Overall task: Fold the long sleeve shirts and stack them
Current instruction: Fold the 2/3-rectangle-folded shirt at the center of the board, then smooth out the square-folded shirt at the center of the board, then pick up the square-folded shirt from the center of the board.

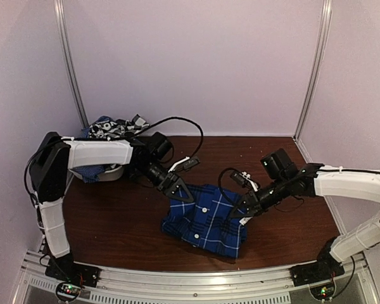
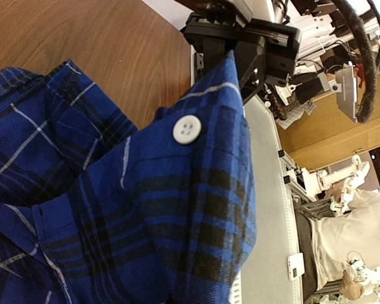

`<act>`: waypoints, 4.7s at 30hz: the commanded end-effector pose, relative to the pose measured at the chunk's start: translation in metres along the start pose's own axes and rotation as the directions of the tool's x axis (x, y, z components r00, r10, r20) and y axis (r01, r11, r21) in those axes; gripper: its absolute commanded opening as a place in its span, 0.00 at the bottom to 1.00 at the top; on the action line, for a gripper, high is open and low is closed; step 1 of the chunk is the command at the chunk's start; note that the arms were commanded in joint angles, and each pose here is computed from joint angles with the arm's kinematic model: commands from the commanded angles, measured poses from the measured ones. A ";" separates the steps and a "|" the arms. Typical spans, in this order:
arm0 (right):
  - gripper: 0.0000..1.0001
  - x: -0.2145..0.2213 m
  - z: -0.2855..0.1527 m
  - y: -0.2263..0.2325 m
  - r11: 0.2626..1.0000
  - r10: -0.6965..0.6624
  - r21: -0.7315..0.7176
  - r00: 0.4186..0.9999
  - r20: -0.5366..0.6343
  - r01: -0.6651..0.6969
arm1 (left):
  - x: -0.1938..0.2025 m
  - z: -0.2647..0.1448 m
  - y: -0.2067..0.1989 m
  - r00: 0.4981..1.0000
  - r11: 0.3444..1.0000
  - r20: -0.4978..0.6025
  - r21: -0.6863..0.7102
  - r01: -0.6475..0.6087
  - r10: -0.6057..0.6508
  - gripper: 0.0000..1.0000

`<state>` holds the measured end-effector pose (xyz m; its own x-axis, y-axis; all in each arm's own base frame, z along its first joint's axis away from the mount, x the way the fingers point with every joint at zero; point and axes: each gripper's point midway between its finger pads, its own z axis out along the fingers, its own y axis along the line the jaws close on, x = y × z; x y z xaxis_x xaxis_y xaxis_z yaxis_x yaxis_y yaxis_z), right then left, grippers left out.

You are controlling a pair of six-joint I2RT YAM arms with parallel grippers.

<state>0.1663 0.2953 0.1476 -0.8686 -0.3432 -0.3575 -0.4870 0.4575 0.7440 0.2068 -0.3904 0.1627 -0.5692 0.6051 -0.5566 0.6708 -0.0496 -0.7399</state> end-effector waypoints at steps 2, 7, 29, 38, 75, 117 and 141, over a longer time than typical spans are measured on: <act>0.06 -0.003 -0.011 -0.023 0.996 0.079 -0.043 0.996 -0.039 -0.081 | -0.001 -0.020 0.044 0.995 0.996 0.021 0.010 0.093 -0.093 0.02; 0.21 -0.013 -0.009 -0.050 0.990 0.135 -0.027 0.990 -0.029 -0.136 | -0.003 -0.023 0.088 0.985 0.985 0.018 -0.014 0.170 -0.170 0.12; 0.32 -0.047 -0.009 -0.143 0.949 0.261 0.146 0.957 0.125 -0.278 | -0.050 -0.065 0.185 0.965 0.929 0.135 -0.268 0.256 -0.227 0.25; 0.54 -0.053 -0.047 -0.175 0.849 0.186 0.453 0.957 0.224 -0.271 | -0.090 -0.120 0.180 0.956 0.785 0.279 -0.573 0.236 -0.084 0.23; 0.60 -0.028 0.014 -0.154 0.954 0.112 0.253 0.976 0.189 -0.158 | 0.058 0.006 0.135 0.926 0.790 0.373 -0.547 0.275 -0.065 0.21; 0.98 -0.148 0.035 -0.173 0.965 -0.119 0.222 0.987 -0.104 0.139 | 0.051 0.105 0.063 0.949 0.668 0.237 -0.743 0.040 0.207 0.23; 0.75 -0.055 0.093 -0.138 0.992 -0.117 -0.078 0.925 -0.362 0.096 | 0.051 0.096 0.067 0.954 0.617 0.203 -0.786 0.023 0.223 0.23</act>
<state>0.3188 0.3220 0.0452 -0.7186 -0.6061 -0.3409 -0.6369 0.3770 0.6725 0.1703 -0.4415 0.0462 -0.5068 0.4025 -0.7623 0.7810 0.5888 -0.2083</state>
